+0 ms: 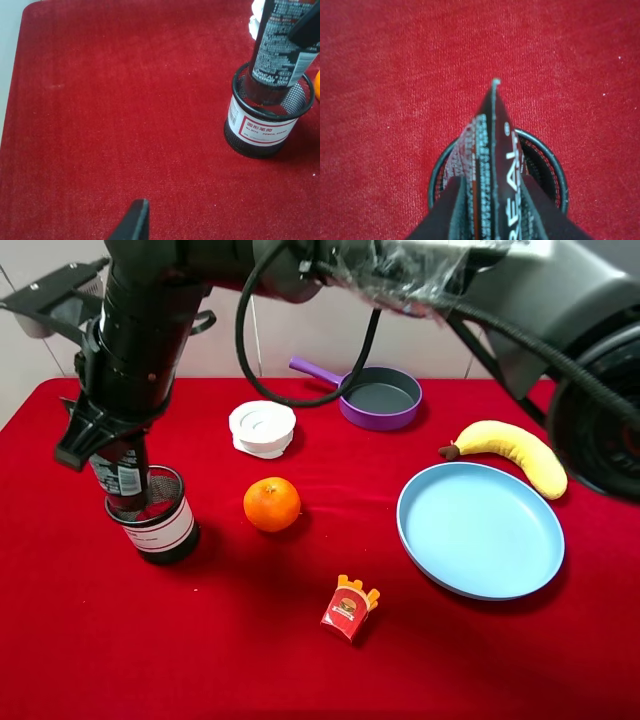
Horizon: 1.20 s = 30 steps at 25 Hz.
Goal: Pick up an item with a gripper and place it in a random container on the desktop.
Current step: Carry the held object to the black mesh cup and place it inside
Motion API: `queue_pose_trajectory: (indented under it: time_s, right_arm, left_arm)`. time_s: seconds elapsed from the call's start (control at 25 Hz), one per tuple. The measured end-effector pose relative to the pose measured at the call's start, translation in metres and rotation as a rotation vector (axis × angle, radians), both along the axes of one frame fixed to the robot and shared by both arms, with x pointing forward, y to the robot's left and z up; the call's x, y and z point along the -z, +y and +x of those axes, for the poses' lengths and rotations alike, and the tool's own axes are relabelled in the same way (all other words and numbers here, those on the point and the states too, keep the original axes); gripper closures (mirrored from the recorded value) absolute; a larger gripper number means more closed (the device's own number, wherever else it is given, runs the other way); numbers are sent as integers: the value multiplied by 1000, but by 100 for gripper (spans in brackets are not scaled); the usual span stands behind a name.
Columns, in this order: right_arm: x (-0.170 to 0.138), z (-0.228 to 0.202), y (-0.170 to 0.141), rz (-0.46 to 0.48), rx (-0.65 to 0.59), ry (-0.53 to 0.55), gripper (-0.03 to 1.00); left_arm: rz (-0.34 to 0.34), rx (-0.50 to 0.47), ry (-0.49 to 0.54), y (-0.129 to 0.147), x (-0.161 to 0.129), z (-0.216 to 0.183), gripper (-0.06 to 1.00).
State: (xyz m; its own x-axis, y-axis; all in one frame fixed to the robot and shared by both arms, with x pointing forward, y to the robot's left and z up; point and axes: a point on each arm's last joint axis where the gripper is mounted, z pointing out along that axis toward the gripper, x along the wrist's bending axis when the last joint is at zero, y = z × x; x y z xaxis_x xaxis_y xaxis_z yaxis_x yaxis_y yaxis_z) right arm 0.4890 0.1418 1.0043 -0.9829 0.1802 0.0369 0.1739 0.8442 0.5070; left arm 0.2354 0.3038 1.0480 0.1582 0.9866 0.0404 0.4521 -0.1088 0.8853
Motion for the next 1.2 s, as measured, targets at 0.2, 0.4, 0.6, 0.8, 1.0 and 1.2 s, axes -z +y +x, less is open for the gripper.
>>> queue_pose_trajectory:
  time_s: [0.2,0.4,0.6,0.8,1.0,1.2]
  right_arm:
    - [14,2,2,-29,-1,1,81]
    - [16,3,2,-40,-3,-6,81]
    - [16,3,2,-40,-3,-6,81]
    - [16,3,1,-41,-3,-8,81]
    - [16,3,1,-41,-3,-9,81]
    - [16,4,2,-34,-1,-13,62]
  left_arm:
    - [0,0,0,0,0,0,-5]
    - [0,0,0,0,0,0,-5]
    - [0,0,0,0,0,0,-5]
    - [0,0,0,0,0,0,-5]
    - [0,0,0,0,0,0,-5]
    - [0,0,0,0,0,0,-5]
